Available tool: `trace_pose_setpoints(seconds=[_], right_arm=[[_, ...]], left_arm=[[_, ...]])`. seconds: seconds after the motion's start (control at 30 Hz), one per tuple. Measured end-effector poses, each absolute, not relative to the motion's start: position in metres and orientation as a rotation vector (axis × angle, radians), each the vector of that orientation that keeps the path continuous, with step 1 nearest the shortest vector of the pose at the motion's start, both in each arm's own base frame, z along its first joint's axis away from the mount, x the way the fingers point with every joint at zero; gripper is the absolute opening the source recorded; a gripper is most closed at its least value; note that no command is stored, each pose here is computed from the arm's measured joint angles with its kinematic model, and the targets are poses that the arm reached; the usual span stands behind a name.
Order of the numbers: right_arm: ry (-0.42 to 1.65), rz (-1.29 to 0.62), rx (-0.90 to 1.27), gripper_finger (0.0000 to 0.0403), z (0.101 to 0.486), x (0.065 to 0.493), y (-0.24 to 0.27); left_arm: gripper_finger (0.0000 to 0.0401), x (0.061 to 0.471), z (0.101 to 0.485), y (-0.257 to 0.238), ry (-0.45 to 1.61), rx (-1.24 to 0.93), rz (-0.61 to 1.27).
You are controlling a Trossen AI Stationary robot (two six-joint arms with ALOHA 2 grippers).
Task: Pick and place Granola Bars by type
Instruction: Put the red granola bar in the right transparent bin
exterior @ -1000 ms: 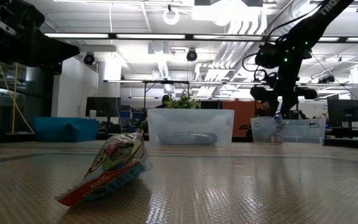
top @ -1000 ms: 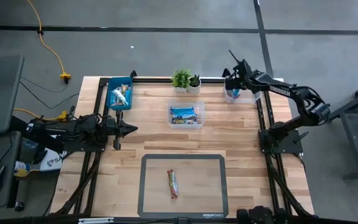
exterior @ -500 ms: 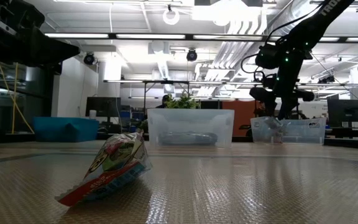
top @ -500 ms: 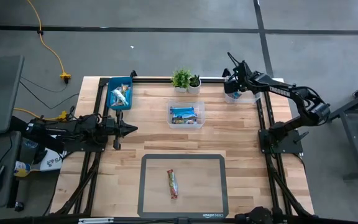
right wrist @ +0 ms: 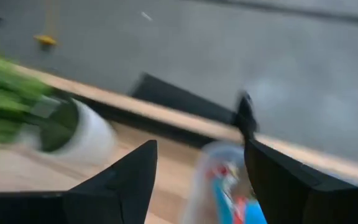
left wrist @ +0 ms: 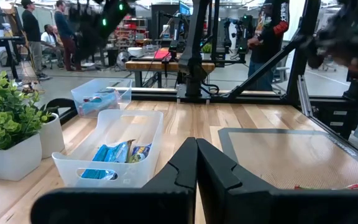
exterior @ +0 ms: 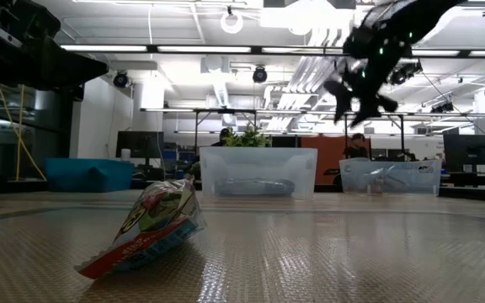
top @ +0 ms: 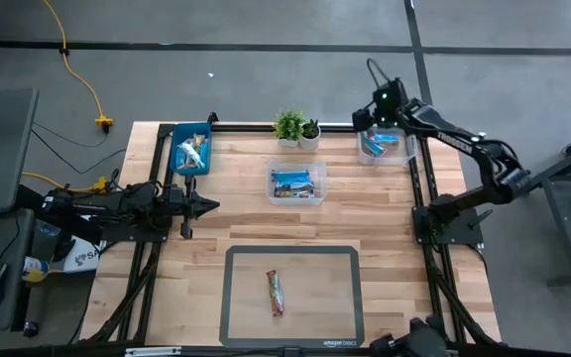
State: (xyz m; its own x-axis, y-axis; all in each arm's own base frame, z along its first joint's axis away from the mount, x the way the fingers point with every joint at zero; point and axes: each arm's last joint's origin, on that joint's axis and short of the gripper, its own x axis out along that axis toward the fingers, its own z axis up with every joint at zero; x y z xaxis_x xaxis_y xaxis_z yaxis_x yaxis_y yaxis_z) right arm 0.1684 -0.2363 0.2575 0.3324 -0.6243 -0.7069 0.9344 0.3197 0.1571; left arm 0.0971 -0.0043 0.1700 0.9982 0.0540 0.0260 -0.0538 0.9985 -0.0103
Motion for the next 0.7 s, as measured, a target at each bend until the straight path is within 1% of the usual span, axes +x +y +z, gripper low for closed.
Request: trace_pose_setpoints(seconds=[0.17, 0.33, 0.43, 0.6, 0.7], right_arm=[[0.45, -0.924, 0.521, 0.0228, 0.311, 0.175, -0.226], [0.331, -0.665, 0.408, 0.0228, 0.362, 0.188, -0.197], [0.281, -0.478, 0.32, 0.0228, 0.387, 0.197, -0.172], [0.216, -0.195, 0.192, 0.0228, 0.421, 0.215, -0.128], [0.192, -0.08, 0.188, 0.0228, 0.433, 0.225, -0.104]], left_arm=[[0.0001, 0.097, 0.17, -0.004, -0.026, -0.009, 0.054], [0.0001, 0.097, 0.17, -0.004, -0.027, -0.01, 0.054], [0.0001, 0.097, 0.17, -0.004, -0.026, -0.01, 0.054], [0.0001, 0.097, 0.17, -0.004, -0.026, -0.009, 0.054], [0.0001, 0.097, 0.17, -0.004, -0.027, -0.01, 0.054]])
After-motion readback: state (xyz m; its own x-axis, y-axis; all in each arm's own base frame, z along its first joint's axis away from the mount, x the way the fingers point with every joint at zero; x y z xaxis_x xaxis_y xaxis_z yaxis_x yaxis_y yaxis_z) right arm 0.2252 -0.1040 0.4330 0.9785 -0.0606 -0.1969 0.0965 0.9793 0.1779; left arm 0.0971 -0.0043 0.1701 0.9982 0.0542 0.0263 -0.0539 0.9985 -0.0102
